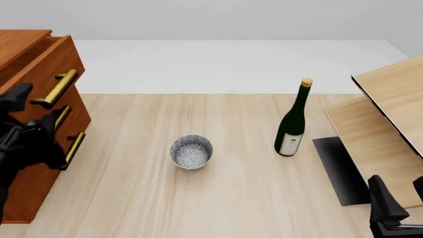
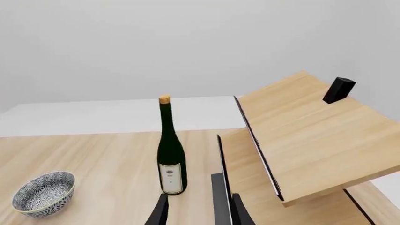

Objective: Close the bottom drawer of the cabinet and open the top drawer.

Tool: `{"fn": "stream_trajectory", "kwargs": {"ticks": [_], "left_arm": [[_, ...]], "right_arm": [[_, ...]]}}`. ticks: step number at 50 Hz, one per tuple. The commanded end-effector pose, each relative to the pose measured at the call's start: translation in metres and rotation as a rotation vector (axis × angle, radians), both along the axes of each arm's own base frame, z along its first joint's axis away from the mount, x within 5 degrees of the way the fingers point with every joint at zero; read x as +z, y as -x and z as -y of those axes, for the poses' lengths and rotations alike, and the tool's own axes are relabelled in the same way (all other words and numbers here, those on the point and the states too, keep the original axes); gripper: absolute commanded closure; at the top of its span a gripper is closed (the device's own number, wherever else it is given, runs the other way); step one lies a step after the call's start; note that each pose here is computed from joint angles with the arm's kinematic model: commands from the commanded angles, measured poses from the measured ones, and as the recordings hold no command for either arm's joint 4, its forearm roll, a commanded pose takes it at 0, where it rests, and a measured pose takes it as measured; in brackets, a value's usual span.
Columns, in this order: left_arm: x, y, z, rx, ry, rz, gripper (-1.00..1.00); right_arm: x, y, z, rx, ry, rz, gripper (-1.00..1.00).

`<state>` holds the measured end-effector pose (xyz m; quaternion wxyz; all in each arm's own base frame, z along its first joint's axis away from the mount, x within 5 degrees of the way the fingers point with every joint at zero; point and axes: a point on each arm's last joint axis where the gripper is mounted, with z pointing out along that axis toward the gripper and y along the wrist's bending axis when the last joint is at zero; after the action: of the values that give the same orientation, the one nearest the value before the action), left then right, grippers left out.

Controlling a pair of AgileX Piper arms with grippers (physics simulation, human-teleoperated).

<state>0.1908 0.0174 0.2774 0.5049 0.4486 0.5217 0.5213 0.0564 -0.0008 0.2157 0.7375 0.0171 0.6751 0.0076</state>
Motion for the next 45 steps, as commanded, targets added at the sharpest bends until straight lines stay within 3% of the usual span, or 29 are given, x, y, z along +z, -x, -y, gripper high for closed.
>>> {"fn": "stream_trajectory", "kwargs": {"ticks": [1, 10, 16, 21, 23, 24, 29, 31, 34, 40, 43, 45], "left_arm": [[0.003, 0.011, 0.004, -0.016, 0.013, -0.001, -1.0], [0.011, 0.017, 0.006, -0.029, 0.016, 0.01, -1.0], [0.031, 0.023, 0.009, -0.043, 0.048, 0.024, -1.0], [0.054, 0.023, 0.011, -0.057, 0.131, 0.014, -1.0], [0.058, 0.02, 0.012, -0.066, 0.133, 0.017, -1.0], [0.065, 0.018, 0.014, -0.076, 0.17, -0.002, -1.0], [0.073, 0.015, 0.014, -0.082, 0.167, 0.012, -1.0], [0.084, 0.012, 0.017, -0.096, 0.215, -0.006, -1.0], [0.088, 0.009, 0.017, -0.096, 0.214, 0.003, -1.0], [0.111, -0.002, 0.018, -0.103, 0.348, -0.044, -1.0], [0.129, -0.009, 0.017, -0.087, 0.455, -0.076, -1.0], [0.136, -0.01, 0.012, -0.065, 0.477, -0.065, -1.0]], "right_arm": [[0.0, 0.0, 0.0, -0.003, -0.003, 0.002, -1.0], [0.001, 0.001, 0.0, -0.008, -0.004, 0.004, -1.0], [0.001, 0.001, 0.001, -0.011, -0.007, 0.006, -1.0], [0.001, 0.001, 0.001, -0.012, -0.008, 0.007, -1.0], [0.001, 0.001, 0.001, -0.013, -0.008, 0.007, -1.0], [0.001, 0.001, 0.001, -0.013, -0.008, 0.007, -1.0], [0.001, 0.001, 0.001, -0.018, -0.01, 0.008, -1.0], [0.001, 0.001, 0.001, -0.021, -0.012, 0.008, -1.0], [0.002, 0.001, 0.001, -0.022, -0.014, 0.009, -1.0], [0.002, 0.001, 0.001, -0.023, -0.017, 0.01, -1.0], [0.002, 0.001, 0.001, -0.024, -0.018, 0.009, -1.0], [0.002, 0.001, 0.001, -0.025, -0.017, 0.009, -1.0]]}}
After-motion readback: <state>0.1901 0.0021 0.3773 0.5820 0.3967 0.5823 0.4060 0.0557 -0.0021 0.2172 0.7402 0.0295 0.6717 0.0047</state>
